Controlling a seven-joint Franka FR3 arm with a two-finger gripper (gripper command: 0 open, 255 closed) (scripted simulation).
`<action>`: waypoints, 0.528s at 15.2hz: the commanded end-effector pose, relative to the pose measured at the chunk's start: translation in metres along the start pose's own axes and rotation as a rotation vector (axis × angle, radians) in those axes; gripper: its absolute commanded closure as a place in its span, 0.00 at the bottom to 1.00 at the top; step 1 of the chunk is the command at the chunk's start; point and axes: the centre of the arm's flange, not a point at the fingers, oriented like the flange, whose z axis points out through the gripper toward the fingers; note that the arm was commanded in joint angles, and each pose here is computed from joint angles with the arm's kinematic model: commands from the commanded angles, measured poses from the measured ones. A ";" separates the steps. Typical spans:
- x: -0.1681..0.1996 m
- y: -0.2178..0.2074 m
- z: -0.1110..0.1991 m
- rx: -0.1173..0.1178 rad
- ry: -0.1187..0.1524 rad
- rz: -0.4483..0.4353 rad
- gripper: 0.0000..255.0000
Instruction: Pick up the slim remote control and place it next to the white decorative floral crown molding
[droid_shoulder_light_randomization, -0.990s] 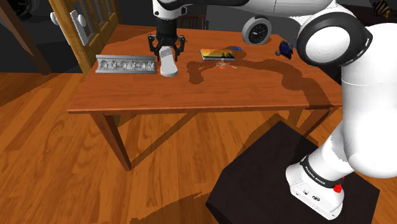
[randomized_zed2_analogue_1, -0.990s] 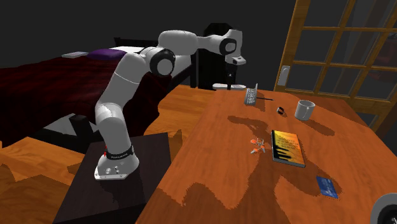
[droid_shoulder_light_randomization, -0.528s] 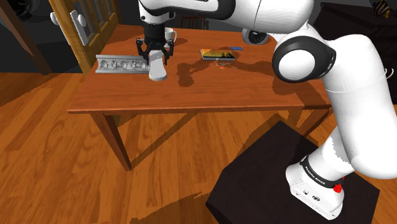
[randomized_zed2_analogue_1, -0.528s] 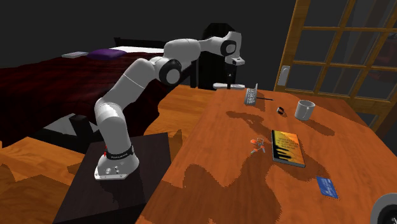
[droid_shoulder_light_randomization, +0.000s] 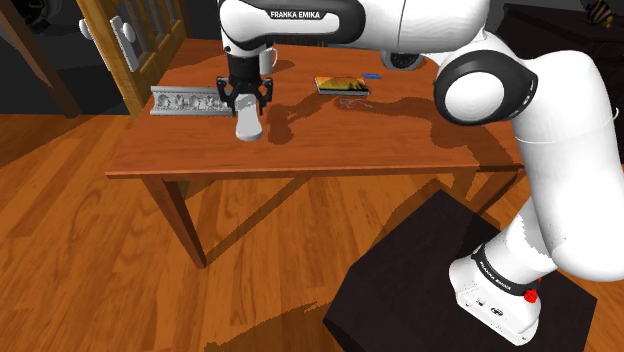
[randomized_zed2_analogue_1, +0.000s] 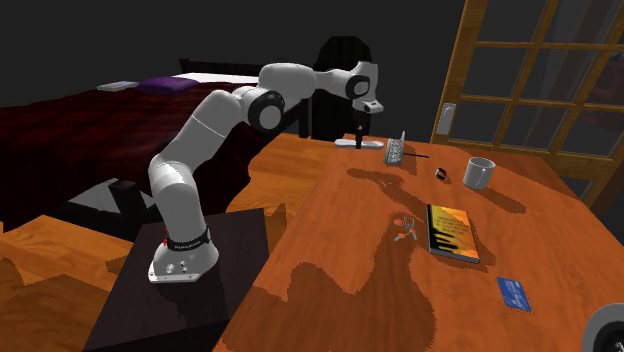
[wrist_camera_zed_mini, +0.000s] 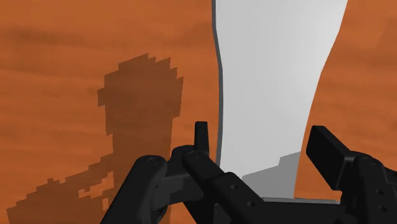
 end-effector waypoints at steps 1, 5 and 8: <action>0.000 0.000 0.011 0.001 0.001 0.000 1.00; 0.001 0.000 0.032 0.001 0.001 0.000 1.00; 0.001 0.001 0.048 0.001 0.001 0.000 1.00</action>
